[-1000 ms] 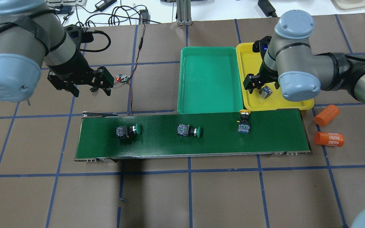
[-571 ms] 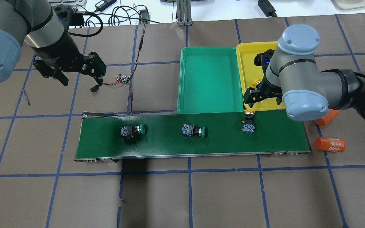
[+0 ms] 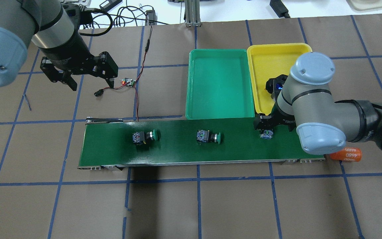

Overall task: Sort buttons by color to trays
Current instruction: 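Grasp the next yellow-capped button on the belt with the right gripper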

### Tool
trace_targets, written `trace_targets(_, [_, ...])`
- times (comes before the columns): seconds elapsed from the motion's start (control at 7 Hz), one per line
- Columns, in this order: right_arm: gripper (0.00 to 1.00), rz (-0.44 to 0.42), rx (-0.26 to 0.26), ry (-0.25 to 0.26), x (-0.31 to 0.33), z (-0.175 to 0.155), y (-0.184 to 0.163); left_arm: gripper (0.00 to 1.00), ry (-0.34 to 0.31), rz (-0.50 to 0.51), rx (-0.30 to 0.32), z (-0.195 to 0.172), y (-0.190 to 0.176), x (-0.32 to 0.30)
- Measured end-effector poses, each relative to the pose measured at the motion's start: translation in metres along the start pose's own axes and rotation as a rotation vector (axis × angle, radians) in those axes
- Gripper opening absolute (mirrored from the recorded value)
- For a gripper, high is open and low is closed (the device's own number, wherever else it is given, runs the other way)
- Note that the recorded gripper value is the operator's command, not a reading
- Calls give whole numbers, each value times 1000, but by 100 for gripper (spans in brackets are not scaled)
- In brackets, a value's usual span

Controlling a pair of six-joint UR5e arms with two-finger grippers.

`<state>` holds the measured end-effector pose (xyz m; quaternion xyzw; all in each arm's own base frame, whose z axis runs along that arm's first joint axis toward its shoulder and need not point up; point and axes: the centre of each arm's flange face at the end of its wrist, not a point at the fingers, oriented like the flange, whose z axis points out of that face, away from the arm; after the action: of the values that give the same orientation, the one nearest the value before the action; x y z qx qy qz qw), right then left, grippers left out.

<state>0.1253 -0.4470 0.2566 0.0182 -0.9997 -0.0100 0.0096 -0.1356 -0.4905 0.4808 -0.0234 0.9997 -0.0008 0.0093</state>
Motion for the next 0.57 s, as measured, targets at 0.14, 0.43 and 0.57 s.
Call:
trace_targets(0.14, [92, 0, -6, -2, 0, 3, 1, 100, -5, 4, 7, -3, 1, 0])
trace_targets(0.43, [27, 0, -12, -1, 0, 4, 1, 100, -38, 16, 27, -10, -1, -4])
trace_targets(0.57, [11, 0, -13, 1, 0, 4, 1, 100, -41, 18, 34, -15, -3, -5])
